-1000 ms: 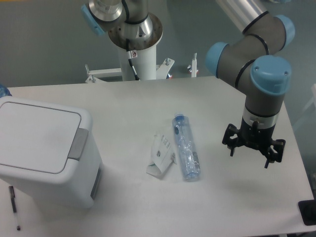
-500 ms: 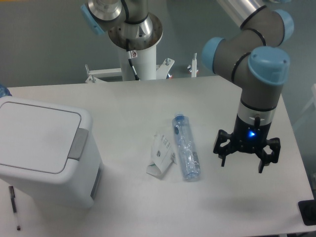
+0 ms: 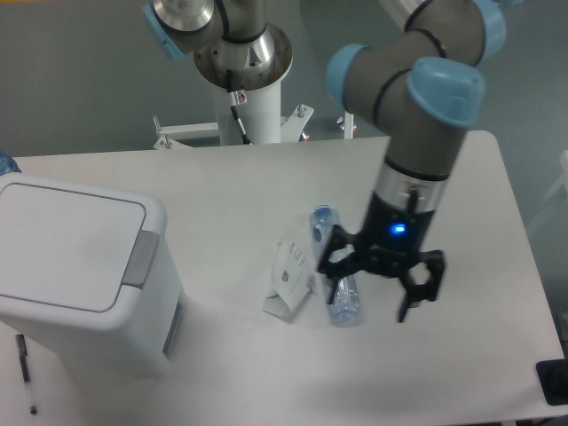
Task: Open the trash can
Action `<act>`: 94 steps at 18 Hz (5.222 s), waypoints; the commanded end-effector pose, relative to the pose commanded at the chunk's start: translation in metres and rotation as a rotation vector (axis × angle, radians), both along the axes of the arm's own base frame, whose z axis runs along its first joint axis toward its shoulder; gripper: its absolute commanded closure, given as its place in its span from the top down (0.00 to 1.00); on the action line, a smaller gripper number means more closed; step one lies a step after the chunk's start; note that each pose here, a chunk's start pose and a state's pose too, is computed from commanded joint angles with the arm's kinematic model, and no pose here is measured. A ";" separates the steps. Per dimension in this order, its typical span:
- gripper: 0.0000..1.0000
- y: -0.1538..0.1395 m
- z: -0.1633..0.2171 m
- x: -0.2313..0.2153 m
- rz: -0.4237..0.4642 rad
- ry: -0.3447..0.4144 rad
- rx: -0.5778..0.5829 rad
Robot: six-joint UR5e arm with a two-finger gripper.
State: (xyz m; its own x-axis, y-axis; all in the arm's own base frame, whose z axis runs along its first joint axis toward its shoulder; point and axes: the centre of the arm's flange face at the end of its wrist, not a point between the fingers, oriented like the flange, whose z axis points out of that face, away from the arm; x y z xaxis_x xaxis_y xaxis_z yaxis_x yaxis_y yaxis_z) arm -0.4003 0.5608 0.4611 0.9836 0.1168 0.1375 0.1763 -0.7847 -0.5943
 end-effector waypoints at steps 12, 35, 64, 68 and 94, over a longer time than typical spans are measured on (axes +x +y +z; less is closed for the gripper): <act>1.00 0.016 0.048 0.086 0.045 -0.163 0.081; 1.00 0.015 0.014 0.126 0.074 -0.181 -0.012; 1.00 0.020 0.013 0.129 0.068 -0.154 -0.025; 1.00 0.026 0.027 0.121 0.070 -0.127 0.008; 1.00 -0.123 -0.062 -0.110 -0.093 0.277 -0.267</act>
